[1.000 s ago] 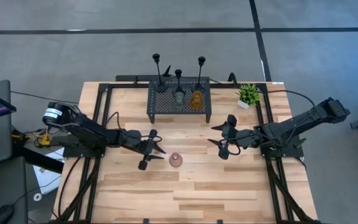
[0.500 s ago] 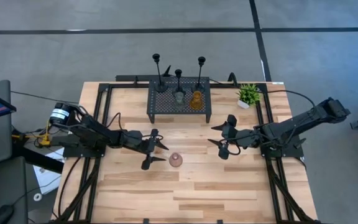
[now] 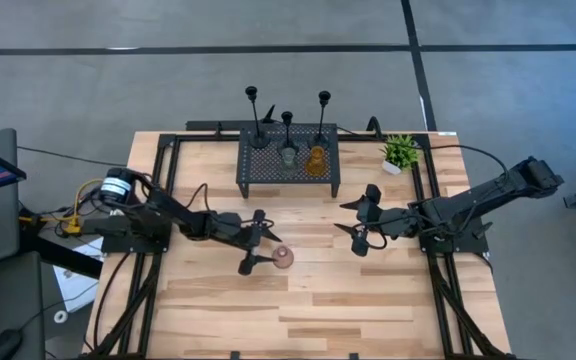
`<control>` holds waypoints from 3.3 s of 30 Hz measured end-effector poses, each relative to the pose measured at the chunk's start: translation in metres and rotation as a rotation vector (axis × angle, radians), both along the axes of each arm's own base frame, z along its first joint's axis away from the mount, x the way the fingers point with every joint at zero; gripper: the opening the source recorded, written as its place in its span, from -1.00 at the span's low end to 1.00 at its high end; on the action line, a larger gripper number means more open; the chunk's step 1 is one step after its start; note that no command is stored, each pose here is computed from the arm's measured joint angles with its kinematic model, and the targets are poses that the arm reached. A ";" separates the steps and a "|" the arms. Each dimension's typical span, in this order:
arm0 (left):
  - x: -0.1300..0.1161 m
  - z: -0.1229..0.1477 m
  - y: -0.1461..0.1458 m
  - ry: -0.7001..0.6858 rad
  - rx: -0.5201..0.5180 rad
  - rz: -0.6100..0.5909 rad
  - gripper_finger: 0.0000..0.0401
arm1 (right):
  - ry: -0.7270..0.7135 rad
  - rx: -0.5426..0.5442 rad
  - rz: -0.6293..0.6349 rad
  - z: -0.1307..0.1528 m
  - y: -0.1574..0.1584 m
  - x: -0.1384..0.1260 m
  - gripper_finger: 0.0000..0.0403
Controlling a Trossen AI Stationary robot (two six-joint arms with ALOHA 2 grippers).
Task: Pick & Place candle stick holders
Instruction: Put the pink glass candle holder on the shelf
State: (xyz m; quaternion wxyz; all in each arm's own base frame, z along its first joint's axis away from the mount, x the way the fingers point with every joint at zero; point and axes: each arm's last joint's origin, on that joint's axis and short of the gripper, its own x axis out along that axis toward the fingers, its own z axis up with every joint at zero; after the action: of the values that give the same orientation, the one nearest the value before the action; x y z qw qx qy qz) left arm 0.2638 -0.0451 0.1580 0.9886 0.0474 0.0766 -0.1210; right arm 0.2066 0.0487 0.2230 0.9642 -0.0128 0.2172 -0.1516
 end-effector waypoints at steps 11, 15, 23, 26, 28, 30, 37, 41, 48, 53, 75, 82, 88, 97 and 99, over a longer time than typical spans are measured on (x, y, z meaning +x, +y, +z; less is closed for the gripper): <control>0.023 0.005 -0.004 -0.020 -0.003 0.000 0.41 | 0.000 0.000 0.000 0.000 0.000 0.000 0.27; 0.024 0.005 -0.004 -0.021 -0.003 0.000 0.41 | 0.000 0.000 0.000 0.000 0.000 0.000 0.27; 0.024 0.005 -0.004 -0.015 -0.023 0.003 0.41 | 0.000 0.000 0.000 0.000 0.000 0.000 0.27; 0.024 0.005 -0.004 -0.015 -0.025 0.004 0.41 | 0.000 0.000 0.000 0.000 0.000 0.000 0.27; 0.024 0.005 -0.004 -0.015 -0.025 0.004 0.41 | 0.000 0.000 0.000 0.000 0.000 0.000 0.27; 0.024 0.005 -0.004 -0.014 -0.026 0.004 0.41 | 0.000 0.000 0.000 0.000 0.000 0.000 0.27; 0.024 0.005 -0.004 -0.013 -0.029 0.004 0.25 | 0.000 0.000 0.000 0.000 0.000 0.000 0.27; 0.024 0.005 -0.004 -0.013 -0.029 0.004 0.08 | 0.000 0.000 0.000 0.000 0.000 0.000 0.27; 0.024 0.004 -0.004 -0.002 -0.053 0.008 -0.15 | 0.000 0.000 0.000 0.000 0.000 0.000 0.27; 0.024 0.004 -0.004 -0.004 -0.054 0.009 -0.17 | 0.000 0.000 0.000 0.000 0.000 0.000 0.27; 0.022 0.007 -0.004 0.009 -0.100 0.016 -0.21 | 0.003 -0.001 0.000 0.000 0.000 0.000 0.27; 0.009 0.029 -0.001 0.047 -0.091 0.034 -0.21 | 0.003 -0.001 0.000 0.000 0.000 0.000 0.27; -0.018 0.064 0.006 0.027 -0.079 0.118 -0.21 | 0.005 -0.002 0.000 0.000 0.000 0.000 0.27; -0.067 0.118 0.019 -0.165 -0.101 0.287 -0.21 | 0.006 -0.002 0.000 0.000 0.000 0.000 0.27; -0.075 0.125 0.023 -0.198 -0.078 0.365 -0.21 | 0.006 -0.002 0.000 0.000 0.000 0.000 0.27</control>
State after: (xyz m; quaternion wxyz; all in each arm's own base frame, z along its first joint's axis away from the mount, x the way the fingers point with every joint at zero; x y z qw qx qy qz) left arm 0.1884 -0.0224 0.2829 0.9979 0.0059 -0.0186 0.0626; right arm 0.2063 0.0486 0.2225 0.9635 -0.0143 0.2200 -0.1516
